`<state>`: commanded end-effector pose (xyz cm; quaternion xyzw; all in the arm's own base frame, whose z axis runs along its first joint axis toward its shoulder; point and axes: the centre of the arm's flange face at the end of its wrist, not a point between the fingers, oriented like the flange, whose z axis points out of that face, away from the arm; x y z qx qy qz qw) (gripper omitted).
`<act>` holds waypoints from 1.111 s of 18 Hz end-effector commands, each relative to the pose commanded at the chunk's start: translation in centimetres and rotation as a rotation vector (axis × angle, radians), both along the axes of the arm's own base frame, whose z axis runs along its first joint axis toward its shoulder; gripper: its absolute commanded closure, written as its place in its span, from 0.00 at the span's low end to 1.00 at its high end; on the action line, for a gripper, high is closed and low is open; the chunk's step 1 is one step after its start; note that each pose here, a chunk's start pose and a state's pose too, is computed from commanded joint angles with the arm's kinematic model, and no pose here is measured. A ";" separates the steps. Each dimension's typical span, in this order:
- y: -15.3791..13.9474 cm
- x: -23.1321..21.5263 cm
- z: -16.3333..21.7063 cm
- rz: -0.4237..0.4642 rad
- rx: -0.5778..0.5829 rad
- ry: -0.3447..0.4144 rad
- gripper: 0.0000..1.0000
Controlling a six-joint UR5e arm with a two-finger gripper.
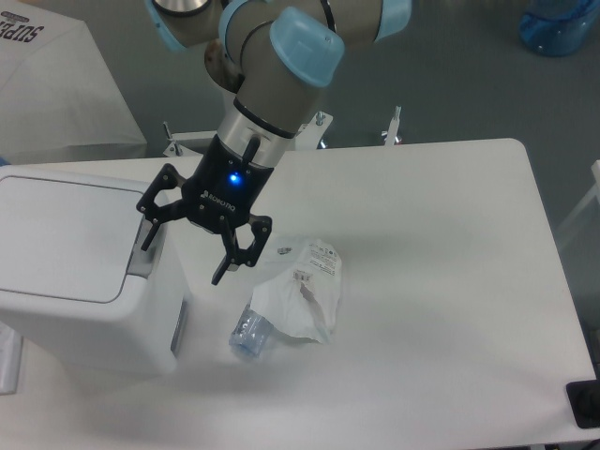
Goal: Open the trash can
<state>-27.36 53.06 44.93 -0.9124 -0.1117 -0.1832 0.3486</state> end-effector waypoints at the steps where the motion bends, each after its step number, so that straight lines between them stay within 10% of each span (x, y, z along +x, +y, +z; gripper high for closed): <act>1: -0.1 0.0 -0.2 0.002 -0.002 -0.002 0.00; 20: 0.2 -0.3 1.3 0.001 0.018 0.017 0.00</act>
